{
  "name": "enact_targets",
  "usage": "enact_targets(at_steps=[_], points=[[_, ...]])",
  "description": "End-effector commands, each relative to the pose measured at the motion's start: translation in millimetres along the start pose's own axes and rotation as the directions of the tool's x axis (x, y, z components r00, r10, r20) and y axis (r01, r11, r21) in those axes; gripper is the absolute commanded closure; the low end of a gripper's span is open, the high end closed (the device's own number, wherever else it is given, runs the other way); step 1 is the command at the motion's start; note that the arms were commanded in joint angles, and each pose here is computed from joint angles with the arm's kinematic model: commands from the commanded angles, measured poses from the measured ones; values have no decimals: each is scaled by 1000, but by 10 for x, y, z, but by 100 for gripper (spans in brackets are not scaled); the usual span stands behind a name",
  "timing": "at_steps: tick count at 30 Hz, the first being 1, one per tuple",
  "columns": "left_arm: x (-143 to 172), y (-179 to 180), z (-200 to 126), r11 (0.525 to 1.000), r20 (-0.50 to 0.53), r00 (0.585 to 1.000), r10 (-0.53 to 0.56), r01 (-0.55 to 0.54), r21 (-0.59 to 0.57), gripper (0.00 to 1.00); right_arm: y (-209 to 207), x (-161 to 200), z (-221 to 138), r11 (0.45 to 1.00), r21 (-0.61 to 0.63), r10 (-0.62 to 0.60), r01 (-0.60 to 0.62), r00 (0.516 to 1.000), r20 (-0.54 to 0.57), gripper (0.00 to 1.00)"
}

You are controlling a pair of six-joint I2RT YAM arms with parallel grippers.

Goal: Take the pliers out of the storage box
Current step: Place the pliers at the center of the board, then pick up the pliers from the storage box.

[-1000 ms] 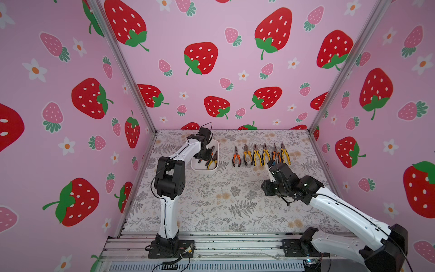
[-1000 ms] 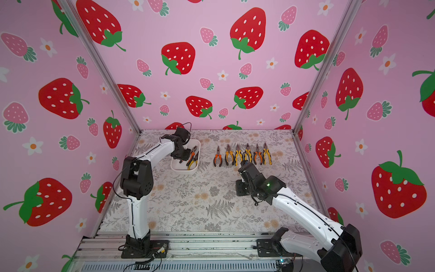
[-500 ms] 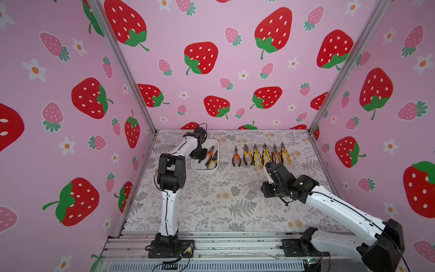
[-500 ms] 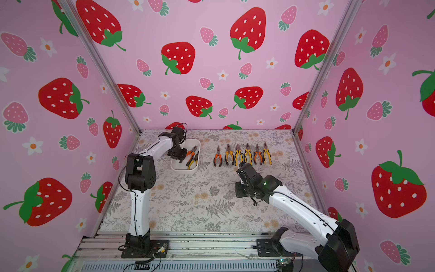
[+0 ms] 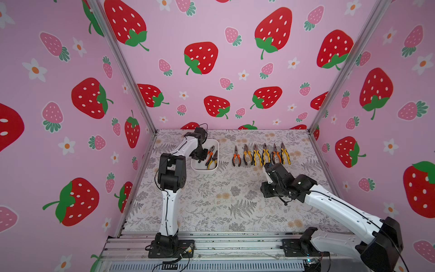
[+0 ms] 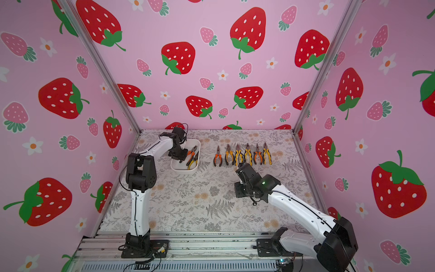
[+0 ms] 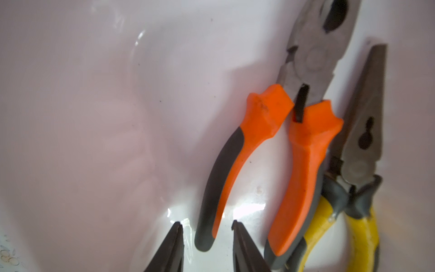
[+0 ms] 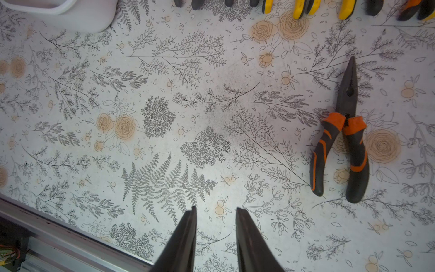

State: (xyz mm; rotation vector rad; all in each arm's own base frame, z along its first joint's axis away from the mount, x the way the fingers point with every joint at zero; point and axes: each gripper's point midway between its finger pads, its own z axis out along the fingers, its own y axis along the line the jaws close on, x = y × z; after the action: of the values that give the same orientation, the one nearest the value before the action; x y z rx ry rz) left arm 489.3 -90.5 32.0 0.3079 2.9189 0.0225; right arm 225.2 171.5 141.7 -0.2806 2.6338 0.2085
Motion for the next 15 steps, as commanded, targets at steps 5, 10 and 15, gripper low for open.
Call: enact_targets(at_steps=[5, 10, 15], points=[[92, -4, 159, 1000, -66, 998, -8, 7, -10, 64, 43, -8, -11, 1000, -18, -10, 10, 1000, 4, 67], [103, -8, 189, 1000, -74, 997, -9, 9, -11, 81, 42, 9, 6, 1000, -19, -8, 8, 1000, 0, 67], [114, 4, 194, 1000, -80, 997, -14, 12, -18, 96, 31, 20, -3, 1000, -18, -5, 5, 1000, 4, 67]])
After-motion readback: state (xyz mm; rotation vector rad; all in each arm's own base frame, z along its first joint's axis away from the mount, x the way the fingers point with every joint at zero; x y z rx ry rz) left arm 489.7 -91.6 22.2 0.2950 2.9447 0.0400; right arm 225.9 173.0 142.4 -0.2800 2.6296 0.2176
